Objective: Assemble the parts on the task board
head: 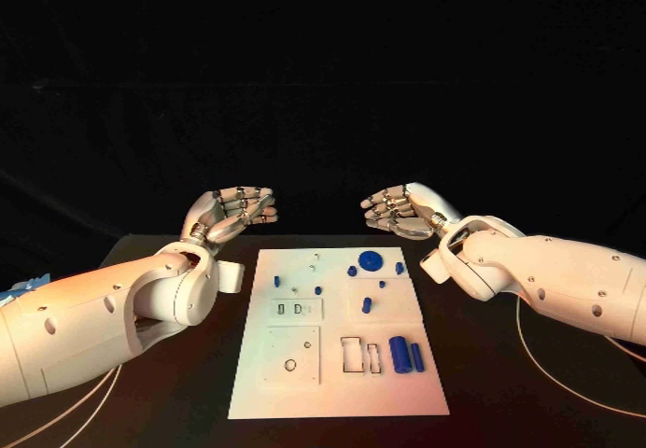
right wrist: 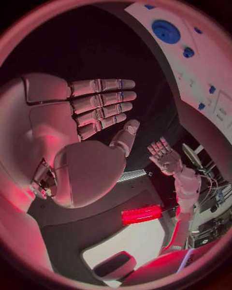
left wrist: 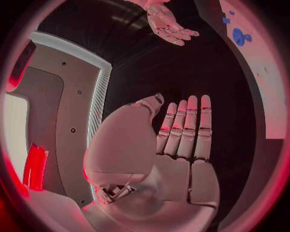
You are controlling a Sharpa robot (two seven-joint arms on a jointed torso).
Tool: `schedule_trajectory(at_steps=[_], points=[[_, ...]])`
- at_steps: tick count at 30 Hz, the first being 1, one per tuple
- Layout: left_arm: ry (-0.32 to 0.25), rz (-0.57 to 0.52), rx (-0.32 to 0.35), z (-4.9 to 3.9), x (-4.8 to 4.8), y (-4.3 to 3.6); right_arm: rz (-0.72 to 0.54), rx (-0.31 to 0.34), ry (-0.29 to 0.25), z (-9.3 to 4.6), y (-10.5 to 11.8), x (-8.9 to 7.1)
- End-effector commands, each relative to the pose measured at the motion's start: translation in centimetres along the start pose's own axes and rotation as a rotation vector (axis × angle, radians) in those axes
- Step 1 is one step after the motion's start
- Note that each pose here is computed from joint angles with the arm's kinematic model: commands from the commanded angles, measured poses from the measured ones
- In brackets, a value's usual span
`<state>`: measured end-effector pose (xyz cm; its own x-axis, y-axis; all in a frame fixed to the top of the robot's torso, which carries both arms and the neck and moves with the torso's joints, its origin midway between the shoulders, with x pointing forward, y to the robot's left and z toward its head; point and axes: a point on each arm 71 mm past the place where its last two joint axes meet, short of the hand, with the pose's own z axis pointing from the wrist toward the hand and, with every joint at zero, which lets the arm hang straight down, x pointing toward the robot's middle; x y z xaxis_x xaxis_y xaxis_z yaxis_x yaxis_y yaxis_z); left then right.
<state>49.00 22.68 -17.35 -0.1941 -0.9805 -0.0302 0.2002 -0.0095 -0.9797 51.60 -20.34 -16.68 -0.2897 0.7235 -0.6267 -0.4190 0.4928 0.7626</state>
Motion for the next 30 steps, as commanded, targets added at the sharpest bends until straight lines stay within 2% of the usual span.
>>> schedule_trajectory(at_steps=[1,8,15,23,30], points=[[0.094,0.001,0.038,-0.31,0.83,-0.82,-0.234,-0.033,0.072,0.2,0.3,0.0],[0.138,-0.014,0.042,-1.40,1.23,-2.23,-0.491,-0.042,0.149,0.7,0.9,-0.5],[0.168,-0.033,0.050,-2.38,1.73,-3.67,-0.671,-0.008,0.224,1.0,1.3,-0.4],[0.199,-0.051,0.062,-2.83,2.53,-4.82,-0.757,0.015,0.265,1.5,1.3,0.2],[0.210,-0.060,0.063,-2.82,2.83,-5.06,-0.790,0.026,0.293,1.9,1.1,0.9]])
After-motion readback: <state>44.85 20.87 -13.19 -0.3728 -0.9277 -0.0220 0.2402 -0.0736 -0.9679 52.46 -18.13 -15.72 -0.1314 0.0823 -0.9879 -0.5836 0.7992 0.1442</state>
